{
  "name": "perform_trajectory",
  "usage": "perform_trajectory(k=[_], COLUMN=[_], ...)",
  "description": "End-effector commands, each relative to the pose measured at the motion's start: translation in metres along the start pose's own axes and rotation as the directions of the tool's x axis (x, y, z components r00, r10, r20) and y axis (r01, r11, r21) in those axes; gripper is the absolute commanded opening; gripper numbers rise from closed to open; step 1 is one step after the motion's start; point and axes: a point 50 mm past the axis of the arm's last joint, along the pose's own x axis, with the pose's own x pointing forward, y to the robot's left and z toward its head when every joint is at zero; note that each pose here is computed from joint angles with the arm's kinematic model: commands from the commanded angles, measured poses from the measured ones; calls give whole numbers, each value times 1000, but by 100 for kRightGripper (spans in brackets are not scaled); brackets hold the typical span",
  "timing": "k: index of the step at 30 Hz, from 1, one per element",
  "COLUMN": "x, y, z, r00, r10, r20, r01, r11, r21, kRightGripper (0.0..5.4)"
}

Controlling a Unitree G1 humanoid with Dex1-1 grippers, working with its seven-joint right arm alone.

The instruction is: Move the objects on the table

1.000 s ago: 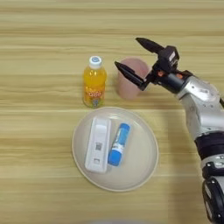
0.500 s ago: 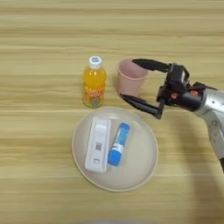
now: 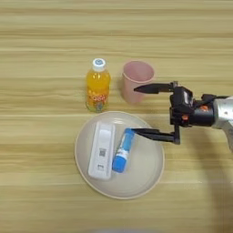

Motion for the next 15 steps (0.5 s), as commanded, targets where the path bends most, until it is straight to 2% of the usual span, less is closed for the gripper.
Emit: perform_trajectory(k=[1,6,12,15], x=[-5,-3,-11,-15], y=[-16,-9,-4,2], z=[21,9,-14,-25], r00=[1000,1000,997,994], r10=[-3,3,-71,-88], r20=[-29,-23,-40,-67], r01=[0,-5,73,93], r11=[994,999,996,992], r21=[-114,-52,49,80], kRightGripper=[539,539,539,539])
